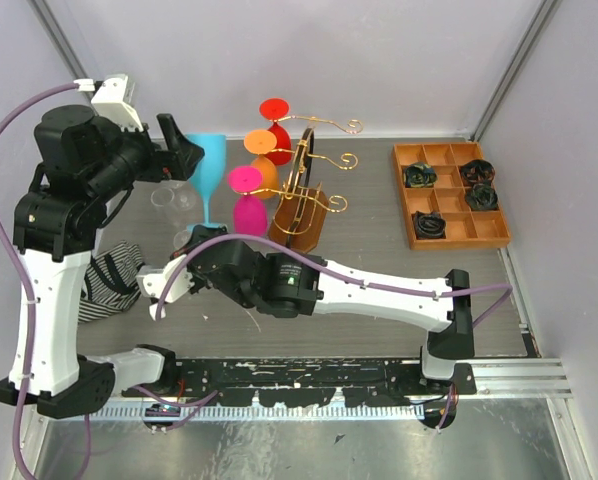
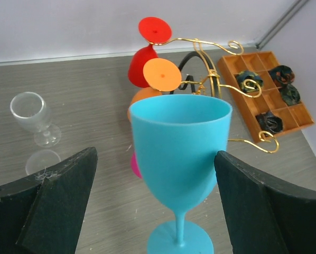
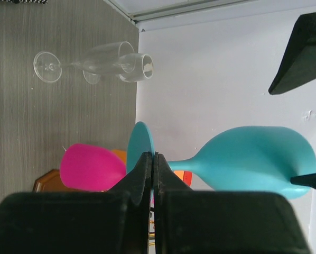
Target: Take the wine glass off the wine glass rack
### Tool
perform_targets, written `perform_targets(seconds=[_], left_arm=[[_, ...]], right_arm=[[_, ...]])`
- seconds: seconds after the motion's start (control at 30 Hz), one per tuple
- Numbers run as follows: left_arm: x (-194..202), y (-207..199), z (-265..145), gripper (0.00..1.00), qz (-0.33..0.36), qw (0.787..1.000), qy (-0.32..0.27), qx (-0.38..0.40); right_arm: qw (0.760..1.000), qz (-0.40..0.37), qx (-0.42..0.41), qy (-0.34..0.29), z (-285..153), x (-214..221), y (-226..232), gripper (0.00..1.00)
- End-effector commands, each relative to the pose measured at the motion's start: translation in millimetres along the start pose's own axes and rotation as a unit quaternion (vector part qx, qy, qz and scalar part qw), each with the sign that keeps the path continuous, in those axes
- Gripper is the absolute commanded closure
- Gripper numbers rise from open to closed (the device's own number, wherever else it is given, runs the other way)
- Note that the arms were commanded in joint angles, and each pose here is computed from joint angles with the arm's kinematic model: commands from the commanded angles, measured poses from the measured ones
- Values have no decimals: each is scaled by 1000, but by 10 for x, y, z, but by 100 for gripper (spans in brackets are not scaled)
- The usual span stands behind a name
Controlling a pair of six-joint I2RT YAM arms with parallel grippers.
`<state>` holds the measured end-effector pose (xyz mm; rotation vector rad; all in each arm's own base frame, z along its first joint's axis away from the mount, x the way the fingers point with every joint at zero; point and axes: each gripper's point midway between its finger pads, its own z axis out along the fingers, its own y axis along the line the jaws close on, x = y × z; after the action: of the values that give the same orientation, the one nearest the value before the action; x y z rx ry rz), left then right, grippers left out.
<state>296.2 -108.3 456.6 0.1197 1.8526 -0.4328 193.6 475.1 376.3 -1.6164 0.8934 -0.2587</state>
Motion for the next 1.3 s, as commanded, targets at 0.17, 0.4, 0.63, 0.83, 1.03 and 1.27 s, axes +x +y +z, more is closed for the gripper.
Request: perform_targets(seconds=[0.17,0.4,0.63,0.83,1.03,1.27], left_arm=[[35,-270,-50,2,8,997,3,81],[219,-269,32,2,3,995,45,88],[216,-170,21,25,4,998,38,59],[109,172,-104,47,13,999,-19,-37],[238,544,-168,48,23,990,-48,-128],[762,818,-2,54,-18,983,-71,-171]], right_arm=[[999,-18,29,-27,-179,-208,-229,99],[999,-23,29,-36,-184,-288,-193,99],[999,-13,31,-30,-192,-272,-182,99],[995,78,59,-10,-359,-154,-314,32],[978,188,89,-16,-834,127,-455,11],[941,296,165,-9,-1395,649,-773,7]])
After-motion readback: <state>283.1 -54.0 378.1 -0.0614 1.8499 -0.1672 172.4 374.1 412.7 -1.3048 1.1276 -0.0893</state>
